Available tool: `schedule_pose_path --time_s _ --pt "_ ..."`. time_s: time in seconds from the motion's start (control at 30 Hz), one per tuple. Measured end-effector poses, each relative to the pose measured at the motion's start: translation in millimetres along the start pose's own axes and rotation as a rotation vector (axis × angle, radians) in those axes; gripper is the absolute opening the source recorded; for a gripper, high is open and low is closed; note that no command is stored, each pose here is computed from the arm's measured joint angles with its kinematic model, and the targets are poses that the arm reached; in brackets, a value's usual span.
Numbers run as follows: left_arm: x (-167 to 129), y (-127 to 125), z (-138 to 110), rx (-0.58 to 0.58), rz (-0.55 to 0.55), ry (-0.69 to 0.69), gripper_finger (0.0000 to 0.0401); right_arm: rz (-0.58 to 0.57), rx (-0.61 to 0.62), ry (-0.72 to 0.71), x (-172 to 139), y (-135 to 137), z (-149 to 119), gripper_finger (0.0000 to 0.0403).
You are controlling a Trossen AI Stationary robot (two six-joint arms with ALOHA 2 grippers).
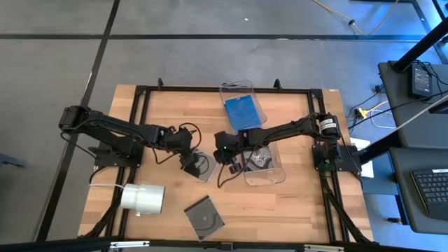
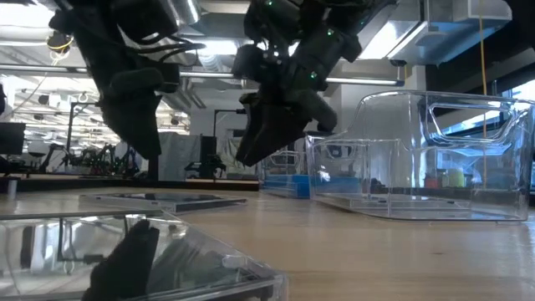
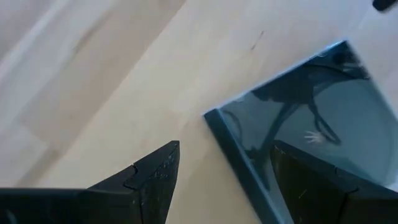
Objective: Pick & place jewel cases by type
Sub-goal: Put the top black CD case into the bottom transparent bin
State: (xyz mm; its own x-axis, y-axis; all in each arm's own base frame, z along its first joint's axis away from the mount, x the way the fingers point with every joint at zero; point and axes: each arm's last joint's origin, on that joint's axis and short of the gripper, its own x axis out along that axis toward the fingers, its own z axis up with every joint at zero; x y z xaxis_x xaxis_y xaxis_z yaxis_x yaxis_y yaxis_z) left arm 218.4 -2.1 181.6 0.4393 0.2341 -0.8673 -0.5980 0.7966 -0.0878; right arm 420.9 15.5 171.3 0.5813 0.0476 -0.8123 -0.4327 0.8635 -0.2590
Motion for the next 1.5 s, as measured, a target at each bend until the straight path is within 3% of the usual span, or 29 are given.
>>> schedule_pose_path --time_s 0.2,0.4,0.6,0.9,1.07,1.5 --pt "12.4 3.5 -5.4 -0.08 -0.167 0.02 0.0245 -0.035 -0.126 0.006 0.2 15.9 9.6 0.0139" --pt "27.7 19.7 -16.7 -0.168 -0.204 0.062 0.0235 -0.026 -0.194 -0.008 0.0 30.8 17.6 0.0139" --pt "38.2 29.8 -23.6 -0.217 -0.341 0.087 0.0221 0.003 -0.081 -0.016 4.9 37.1 18.5 0.0139" --pt "42.3 34.4 -28.2 -0.17 -0.354 0.066 0.0214 0.06 0.045 -0.042 25.5 40.7 14.4 0.0139" --pt "42.4 34.5 -28.3 -0.149 -0.353 0.064 0.0211 0.089 0.083 0.016 44.3 45.8 2.9 0.0139" --pt "42.5 35.1 -28.7 -0.032 -0.349 0.045 0.0207 -0.088 0.283 0.146 33.3 35.1 -5.1 0.0139"
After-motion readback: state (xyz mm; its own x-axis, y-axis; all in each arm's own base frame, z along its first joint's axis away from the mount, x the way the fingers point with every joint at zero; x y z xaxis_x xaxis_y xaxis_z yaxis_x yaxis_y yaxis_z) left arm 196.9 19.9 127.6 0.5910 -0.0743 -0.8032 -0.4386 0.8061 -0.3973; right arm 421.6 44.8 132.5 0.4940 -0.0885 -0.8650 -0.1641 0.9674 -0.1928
